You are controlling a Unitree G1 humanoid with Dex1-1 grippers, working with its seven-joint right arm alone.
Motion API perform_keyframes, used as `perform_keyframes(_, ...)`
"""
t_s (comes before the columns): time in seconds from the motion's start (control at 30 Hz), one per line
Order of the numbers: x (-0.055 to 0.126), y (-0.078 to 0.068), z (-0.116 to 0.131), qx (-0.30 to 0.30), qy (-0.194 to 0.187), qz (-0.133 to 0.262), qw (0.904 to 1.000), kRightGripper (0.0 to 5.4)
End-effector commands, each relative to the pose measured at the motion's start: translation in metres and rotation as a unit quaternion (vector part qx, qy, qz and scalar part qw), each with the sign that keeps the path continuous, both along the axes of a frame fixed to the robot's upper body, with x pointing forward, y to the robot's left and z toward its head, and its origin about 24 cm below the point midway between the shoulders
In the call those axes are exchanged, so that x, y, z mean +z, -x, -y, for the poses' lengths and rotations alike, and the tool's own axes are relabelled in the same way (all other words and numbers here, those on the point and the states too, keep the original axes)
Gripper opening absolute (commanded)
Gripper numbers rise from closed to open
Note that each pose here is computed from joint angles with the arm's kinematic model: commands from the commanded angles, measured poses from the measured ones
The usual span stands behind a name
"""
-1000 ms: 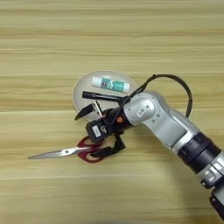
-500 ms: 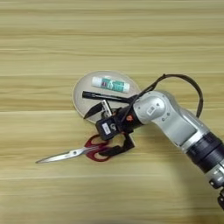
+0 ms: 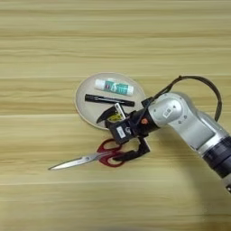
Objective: Move the objects on the table
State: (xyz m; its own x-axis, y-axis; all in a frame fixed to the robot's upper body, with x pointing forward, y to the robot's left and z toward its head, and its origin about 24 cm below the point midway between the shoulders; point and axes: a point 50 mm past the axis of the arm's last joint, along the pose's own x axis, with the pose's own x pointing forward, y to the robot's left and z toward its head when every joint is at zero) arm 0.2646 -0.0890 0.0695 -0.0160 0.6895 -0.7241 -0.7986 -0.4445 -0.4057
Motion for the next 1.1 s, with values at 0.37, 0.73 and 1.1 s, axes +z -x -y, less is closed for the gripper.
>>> perform_keyframes(0.37, 0.012, -0.005, 0.042, -0.038, 0.028, 0.018, 0.9987, 5.36)
perform_keyframes(0.73, 0.013, -0.009, 0.066, -0.091, 0.025, 0.017, 0.9954, 5.36)
perform_keyframes(1.1, 0.014, -0.015, 0.083, -0.132, 0.028, 0.021, 0.9906, 5.36)
